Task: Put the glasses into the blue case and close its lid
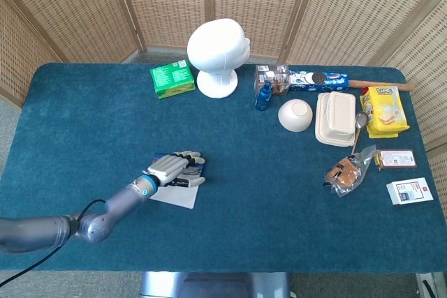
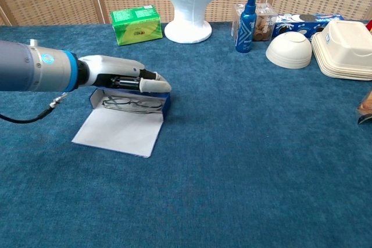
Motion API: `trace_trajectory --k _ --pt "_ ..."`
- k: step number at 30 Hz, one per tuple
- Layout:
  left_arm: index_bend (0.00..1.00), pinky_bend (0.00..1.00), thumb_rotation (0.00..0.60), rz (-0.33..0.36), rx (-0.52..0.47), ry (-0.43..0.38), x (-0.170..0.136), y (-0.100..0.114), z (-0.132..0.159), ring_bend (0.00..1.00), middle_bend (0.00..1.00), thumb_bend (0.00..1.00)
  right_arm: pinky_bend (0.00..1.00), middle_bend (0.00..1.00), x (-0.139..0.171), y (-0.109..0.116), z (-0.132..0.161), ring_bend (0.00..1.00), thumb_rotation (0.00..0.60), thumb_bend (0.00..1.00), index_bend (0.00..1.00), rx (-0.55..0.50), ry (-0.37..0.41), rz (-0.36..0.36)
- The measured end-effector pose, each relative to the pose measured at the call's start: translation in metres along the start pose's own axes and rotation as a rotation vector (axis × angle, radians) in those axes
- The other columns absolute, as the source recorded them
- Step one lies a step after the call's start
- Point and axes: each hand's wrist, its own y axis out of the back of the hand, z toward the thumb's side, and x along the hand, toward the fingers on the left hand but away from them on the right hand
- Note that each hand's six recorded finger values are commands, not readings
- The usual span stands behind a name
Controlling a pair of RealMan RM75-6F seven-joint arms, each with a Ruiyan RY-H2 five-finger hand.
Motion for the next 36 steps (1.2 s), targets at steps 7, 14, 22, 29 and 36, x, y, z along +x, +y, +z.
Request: trace_trajectory --k 7,14,22,29,36 --pt "0.13 0.07 0.034 -0.019 -0.039 0.021 -0.02 -0.012 -0.012 0.0 0.04 0.23 0.17 0.12 0.0 -0.003 0.002 0.0 0.569 0.25 0.0 -0.007 0.011 0.009" --pt "0.12 0.05 0.027 -0.005 -0.111 0.052 -0.05 -0.025 -0.027 0.0 0.02 0.23 0.17 0.13 0.0 -0.004 0.0 0.0 0.567 0.26 0.0 -0.014 0.016 0.012" --pt "0.12 0.05 0.028 0.009 -0.199 0.074 -0.071 -0.036 -0.034 0.0 0.01 0.23 0.17 0.13 -0.003 -0.009 0.0 0.0 0.57 0.26 0.0 -0.026 0.025 0.026" --pt "0.12 0.03 0.027 0.065 -0.23 0.027 -0.079 -0.024 -0.022 0.0 0.0 0.23 0.17 0.13 -0.004 -0.009 -0.003 0.0 0.57 0.25 0.0 -0.034 0.026 0.025" --pt "0.12 0.03 0.025 0.078 -0.237 0.061 -0.093 -0.019 -0.038 0.0 0.0 0.23 0.17 0.12 -0.005 -0.013 -0.002 0.0 0.569 0.25 0.0 -0.034 0.03 0.036"
